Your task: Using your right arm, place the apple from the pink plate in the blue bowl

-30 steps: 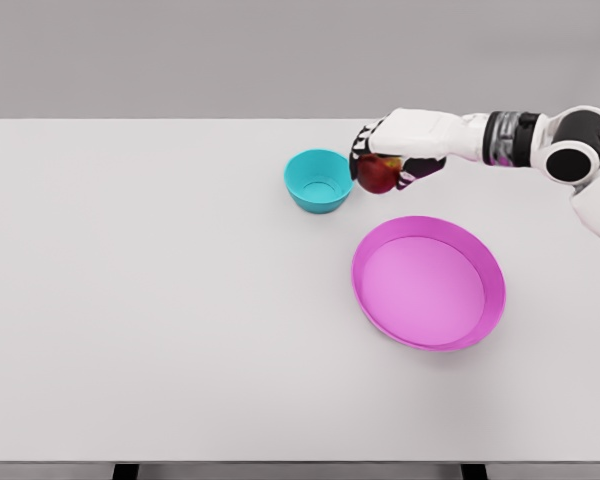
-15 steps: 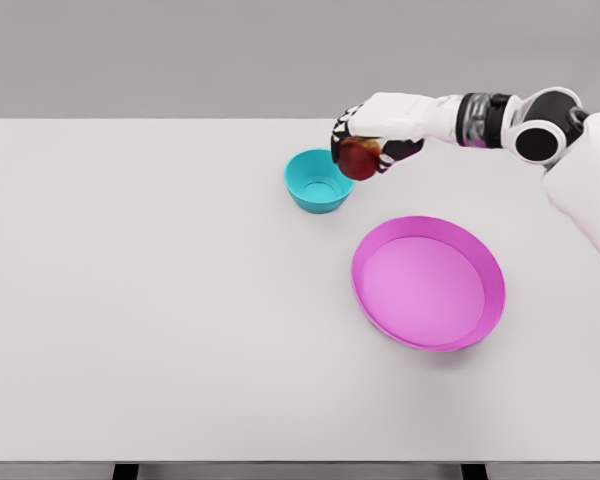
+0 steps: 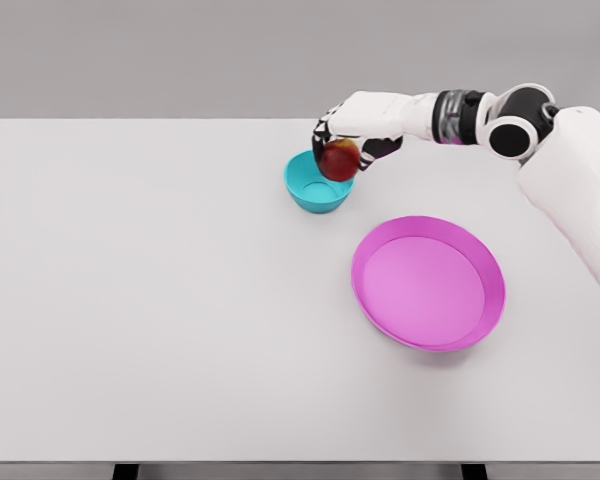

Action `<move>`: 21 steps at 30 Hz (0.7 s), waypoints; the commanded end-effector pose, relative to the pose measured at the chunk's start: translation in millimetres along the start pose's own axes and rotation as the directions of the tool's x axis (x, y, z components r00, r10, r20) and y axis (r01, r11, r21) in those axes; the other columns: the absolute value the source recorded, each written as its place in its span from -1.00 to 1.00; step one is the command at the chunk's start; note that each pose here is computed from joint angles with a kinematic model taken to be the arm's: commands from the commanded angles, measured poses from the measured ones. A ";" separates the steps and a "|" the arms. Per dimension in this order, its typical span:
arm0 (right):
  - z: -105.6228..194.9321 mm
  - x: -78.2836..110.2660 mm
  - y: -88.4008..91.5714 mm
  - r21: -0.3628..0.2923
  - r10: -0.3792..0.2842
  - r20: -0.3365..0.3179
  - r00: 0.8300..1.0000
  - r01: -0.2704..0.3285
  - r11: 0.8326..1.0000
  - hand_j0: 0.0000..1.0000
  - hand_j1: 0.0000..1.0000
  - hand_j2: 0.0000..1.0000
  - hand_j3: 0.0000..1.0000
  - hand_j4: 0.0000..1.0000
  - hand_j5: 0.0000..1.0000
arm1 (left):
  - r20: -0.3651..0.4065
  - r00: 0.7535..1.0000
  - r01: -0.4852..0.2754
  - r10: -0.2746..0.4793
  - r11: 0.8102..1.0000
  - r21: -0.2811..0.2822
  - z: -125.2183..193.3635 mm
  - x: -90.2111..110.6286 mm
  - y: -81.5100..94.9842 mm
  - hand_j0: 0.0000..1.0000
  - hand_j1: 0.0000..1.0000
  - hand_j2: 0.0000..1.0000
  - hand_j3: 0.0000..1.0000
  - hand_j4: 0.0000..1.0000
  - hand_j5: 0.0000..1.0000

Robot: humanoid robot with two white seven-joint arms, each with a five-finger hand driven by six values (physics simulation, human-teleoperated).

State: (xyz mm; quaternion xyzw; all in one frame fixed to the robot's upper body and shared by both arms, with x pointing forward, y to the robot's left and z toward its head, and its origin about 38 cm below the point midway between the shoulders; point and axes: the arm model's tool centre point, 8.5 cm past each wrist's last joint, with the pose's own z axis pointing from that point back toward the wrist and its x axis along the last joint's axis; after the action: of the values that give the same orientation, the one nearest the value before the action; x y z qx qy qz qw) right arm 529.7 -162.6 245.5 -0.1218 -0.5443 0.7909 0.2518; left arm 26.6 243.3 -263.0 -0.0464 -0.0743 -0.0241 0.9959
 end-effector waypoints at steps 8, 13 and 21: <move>-4.2 1.5 -2.4 -0.003 -0.001 0.002 1.000 0.001 1.000 0.07 0.07 0.07 0.07 0.07 0.07 | 0.000 1.000 0.000 0.000 1.000 0.000 0.0 0.0 0.0 1.00 1.00 1.00 1.00 1.00 1.00; -8.6 5.2 -4.8 -0.008 0.002 0.011 1.000 -0.002 1.000 0.07 0.07 0.07 0.07 0.07 0.07 | 0.000 1.000 -0.002 0.002 1.000 0.000 0.0 0.0 0.0 1.00 1.00 1.00 1.00 1.00 1.00; -11.2 6.7 -6.0 -0.006 0.009 0.012 1.000 -0.009 1.000 -0.07 -0.07 -0.07 -0.07 -0.07 -0.07 | 0.000 1.000 0.000 0.000 1.000 0.000 0.0 0.0 0.0 1.00 1.00 1.00 1.00 1.00 1.00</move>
State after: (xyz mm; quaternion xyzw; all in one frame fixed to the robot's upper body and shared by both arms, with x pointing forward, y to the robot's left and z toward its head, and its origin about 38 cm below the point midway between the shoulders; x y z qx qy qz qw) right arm 530.6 -148.4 246.8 -0.1210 -0.5454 0.7931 0.2426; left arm 26.6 243.3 -263.0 -0.0464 -0.0744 -0.0240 0.9959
